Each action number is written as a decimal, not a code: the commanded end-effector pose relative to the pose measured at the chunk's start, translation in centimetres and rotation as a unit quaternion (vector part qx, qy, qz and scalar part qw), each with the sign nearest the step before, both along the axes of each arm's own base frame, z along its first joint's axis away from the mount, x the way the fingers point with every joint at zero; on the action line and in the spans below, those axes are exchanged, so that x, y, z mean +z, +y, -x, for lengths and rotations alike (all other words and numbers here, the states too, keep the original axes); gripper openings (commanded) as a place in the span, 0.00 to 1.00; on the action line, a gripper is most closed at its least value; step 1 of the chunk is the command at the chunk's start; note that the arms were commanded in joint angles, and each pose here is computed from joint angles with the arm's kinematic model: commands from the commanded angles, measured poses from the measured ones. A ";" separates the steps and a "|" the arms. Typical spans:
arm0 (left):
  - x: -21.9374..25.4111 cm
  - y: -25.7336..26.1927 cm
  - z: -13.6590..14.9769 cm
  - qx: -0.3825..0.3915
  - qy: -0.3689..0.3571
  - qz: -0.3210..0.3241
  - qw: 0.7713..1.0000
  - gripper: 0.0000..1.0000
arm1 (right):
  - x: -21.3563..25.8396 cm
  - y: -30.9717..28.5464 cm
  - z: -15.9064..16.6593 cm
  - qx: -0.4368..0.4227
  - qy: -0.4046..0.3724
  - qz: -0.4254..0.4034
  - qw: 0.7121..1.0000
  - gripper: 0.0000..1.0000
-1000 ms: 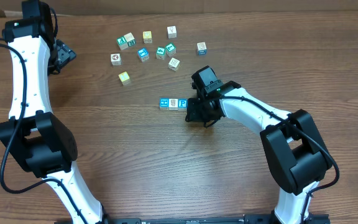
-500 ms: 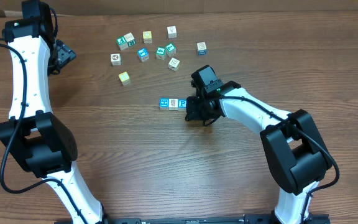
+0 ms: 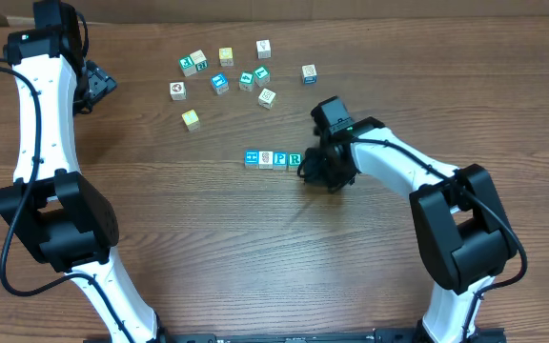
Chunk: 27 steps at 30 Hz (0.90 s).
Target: Form a horizontal line
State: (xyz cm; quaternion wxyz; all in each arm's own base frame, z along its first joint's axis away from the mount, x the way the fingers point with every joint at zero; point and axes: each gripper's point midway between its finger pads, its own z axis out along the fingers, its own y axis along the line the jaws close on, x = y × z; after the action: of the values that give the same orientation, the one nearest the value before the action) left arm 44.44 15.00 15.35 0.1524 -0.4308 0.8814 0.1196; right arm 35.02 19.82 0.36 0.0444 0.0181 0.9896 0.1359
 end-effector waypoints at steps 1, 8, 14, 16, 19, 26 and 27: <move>0.6 -0.2 -0.1 -0.005 -0.004 -0.007 1.000 1.00 | 1.2 0.0 -2.7 -0.009 -0.045 -0.004 0.999 0.04; 0.6 -0.2 -0.1 -0.005 -0.004 -0.007 1.000 1.00 | 1.6 0.5 -3.7 0.002 -0.072 -0.013 0.997 0.04; 0.6 -0.2 -0.1 -0.005 -0.004 -0.007 1.000 1.00 | 1.6 1.1 -3.4 0.008 -0.067 -0.024 0.997 0.04; 0.6 -0.2 -0.1 -0.005 -0.004 -0.007 1.000 1.00 | 1.6 1.2 -3.4 0.009 -0.066 -0.027 0.997 0.04; 0.6 -0.2 -0.1 -0.005 -0.004 -0.007 1.000 1.00 | 1.6 1.5 -3.3 0.013 -0.064 -0.035 0.997 0.04; 0.6 -0.2 -0.1 -0.005 -0.004 -0.007 1.000 1.00 | 1.8 2.1 -3.0 0.041 -0.066 -0.050 0.996 0.04; 0.6 -0.2 -0.1 -0.005 -0.004 -0.007 1.000 1.00 | 1.8 2.1 -3.0 0.041 -0.065 -0.050 0.996 0.04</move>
State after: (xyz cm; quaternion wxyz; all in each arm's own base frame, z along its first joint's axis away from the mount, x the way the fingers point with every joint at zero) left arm 44.44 15.00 15.37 0.1526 -0.4308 0.8814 0.1196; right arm 37.48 20.94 1.33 0.0918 -0.0067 0.9809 0.1715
